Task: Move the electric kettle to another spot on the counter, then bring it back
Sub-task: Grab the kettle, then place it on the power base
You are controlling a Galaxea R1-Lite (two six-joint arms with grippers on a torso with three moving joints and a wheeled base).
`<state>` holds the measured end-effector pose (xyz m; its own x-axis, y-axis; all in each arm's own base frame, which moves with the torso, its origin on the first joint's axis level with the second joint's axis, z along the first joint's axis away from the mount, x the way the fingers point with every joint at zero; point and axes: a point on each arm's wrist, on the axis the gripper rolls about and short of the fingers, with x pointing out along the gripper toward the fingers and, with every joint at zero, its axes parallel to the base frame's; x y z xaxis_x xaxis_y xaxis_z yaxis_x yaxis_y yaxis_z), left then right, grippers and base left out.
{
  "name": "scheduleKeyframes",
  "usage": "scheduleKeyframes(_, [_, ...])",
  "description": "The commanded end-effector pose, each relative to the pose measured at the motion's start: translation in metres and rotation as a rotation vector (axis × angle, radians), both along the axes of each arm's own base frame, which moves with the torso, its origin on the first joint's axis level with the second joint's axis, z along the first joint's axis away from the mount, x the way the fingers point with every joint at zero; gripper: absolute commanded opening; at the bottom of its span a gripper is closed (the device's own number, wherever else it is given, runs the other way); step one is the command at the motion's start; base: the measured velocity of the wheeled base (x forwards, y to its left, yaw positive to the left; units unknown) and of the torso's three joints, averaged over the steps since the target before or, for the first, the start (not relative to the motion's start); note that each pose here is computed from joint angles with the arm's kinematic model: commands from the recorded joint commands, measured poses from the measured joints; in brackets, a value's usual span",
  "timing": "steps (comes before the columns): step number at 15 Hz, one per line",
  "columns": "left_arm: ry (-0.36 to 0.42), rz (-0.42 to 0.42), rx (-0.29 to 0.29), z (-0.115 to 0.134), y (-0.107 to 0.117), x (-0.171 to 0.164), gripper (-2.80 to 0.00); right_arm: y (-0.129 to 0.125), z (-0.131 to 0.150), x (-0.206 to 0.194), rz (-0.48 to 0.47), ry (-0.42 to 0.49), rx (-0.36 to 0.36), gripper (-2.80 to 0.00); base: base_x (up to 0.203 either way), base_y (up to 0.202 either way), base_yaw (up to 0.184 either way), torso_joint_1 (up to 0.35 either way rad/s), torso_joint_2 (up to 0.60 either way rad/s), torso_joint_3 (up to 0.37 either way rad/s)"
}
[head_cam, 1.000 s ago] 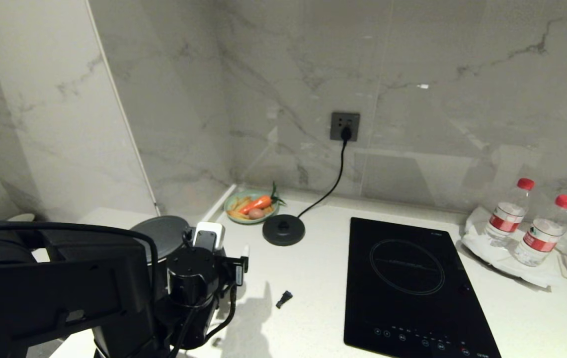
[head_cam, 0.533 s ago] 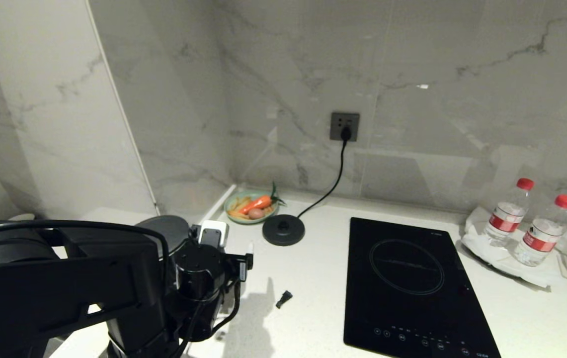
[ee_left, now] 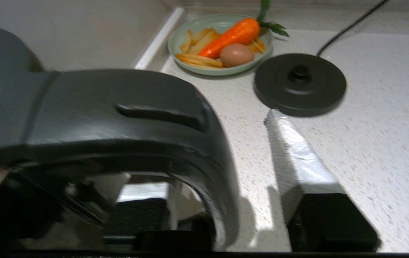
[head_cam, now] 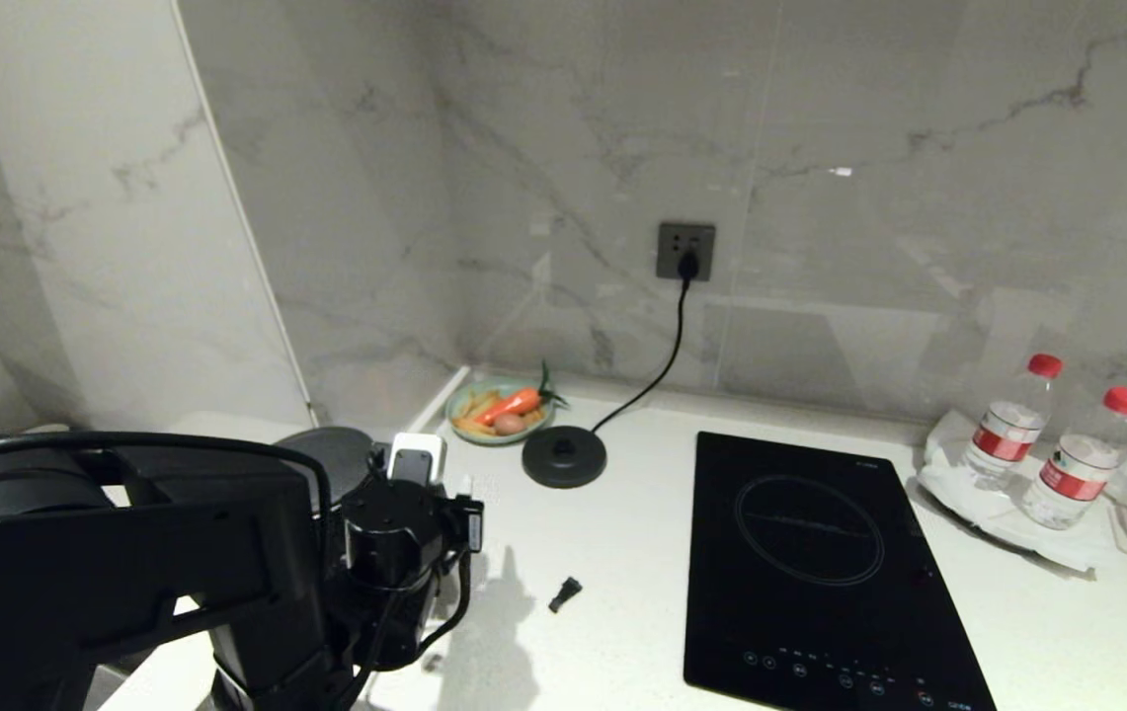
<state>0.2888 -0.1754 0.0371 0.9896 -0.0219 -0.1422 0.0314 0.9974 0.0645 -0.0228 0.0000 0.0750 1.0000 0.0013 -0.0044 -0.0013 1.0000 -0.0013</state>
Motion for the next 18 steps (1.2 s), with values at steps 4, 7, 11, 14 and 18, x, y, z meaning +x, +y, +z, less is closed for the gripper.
scheduleKeyframes(4, [-0.01, 0.007, -0.005, 0.002, 0.002, 0.002, -2.8, 0.0, 0.0, 0.0, 0.0, 0.002, 0.0, -2.8, 0.0, 0.0, 0.0, 0.0, 0.0, 0.0])
scheduleKeyframes(7, [-0.009, 0.004, -0.005, 0.003, 0.003, 0.0, -2.8, 0.0, 0.0, 0.0, 0.0, 0.002, 0.0, -2.8, 0.0, 0.0, 0.0, 0.0, 0.0, 0.0])
scheduleKeyframes(11, [-0.072, -0.005, -0.028, 0.027, 0.003, -0.004, -2.8, 0.0, 0.0, 0.0, 0.0, 0.002, 0.0, -2.8, 0.0, 0.0, 0.0, 0.0, 0.0, 0.0])
scheduleKeyframes(14, [-0.143, -0.038, -0.059, 0.057, -0.003, -0.014, -2.8, 0.0, 0.0, 0.0, 0.0, 0.002, 0.0, -2.8, 0.0, 0.0, 0.0, 0.0, 0.0, 0.0])
scheduleKeyframes(18, [-0.157, -0.083, -0.047, 0.077, -0.016, -0.024, -2.8, 0.0, 0.0, 0.0, 0.0, 0.002, 0.0, -2.8, 0.0, 0.0, 0.0, 0.0, 0.0, 0.0])
